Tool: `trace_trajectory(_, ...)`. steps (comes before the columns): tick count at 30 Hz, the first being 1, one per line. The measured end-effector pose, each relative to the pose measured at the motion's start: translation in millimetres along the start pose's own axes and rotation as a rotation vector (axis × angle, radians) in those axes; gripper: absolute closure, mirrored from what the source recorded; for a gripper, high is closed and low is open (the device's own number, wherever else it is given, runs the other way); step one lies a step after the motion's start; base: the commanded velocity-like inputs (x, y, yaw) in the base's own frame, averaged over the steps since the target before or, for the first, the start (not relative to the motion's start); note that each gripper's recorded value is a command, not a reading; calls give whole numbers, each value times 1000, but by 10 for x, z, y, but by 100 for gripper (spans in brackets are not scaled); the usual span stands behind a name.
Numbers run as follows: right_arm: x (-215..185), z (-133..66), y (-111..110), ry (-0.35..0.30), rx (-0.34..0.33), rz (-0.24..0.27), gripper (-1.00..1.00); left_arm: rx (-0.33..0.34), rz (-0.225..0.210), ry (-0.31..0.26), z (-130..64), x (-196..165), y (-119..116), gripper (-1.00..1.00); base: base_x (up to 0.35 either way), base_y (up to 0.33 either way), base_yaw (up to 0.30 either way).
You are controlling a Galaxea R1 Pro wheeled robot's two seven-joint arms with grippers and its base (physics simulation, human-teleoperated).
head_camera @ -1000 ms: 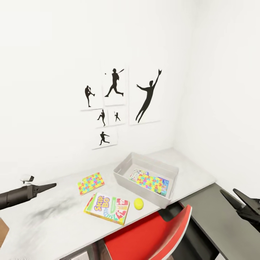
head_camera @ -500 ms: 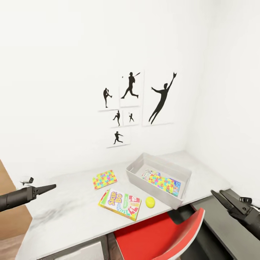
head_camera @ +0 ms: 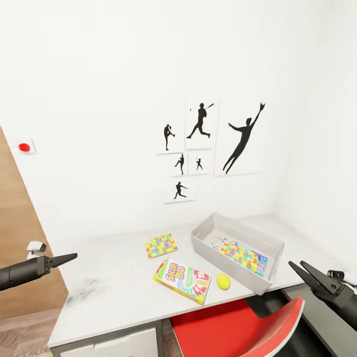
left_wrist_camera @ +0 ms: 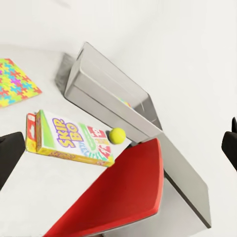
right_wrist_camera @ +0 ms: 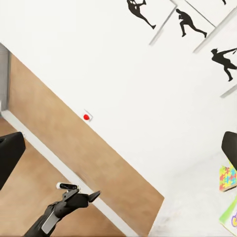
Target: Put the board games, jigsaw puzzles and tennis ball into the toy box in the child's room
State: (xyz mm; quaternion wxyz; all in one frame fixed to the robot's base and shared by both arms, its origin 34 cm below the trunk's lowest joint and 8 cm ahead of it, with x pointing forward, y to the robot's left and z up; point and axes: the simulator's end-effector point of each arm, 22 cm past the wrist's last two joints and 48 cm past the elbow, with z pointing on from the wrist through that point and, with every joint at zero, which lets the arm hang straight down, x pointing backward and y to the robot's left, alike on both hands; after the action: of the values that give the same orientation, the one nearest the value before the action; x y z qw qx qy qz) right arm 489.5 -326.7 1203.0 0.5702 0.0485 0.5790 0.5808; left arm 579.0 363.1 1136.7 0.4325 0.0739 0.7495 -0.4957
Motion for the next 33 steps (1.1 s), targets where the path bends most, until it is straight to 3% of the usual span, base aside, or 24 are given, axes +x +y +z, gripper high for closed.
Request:
trace_trajectory(9,-15,-2,37,-3,-5,-7,-100,3,7,-5,-15,-22,-40,-100,-21,162,216)
trace_trajectory(26,17,40,109,6,-25,-10,-100,10,16,-13,-32,-52,-101,-100,-1,12,235)
trace_trajectory(33,15,39,117,6,-26,-12,-100,15,16,-15,-17,-49,-115,-100,0,0,105)
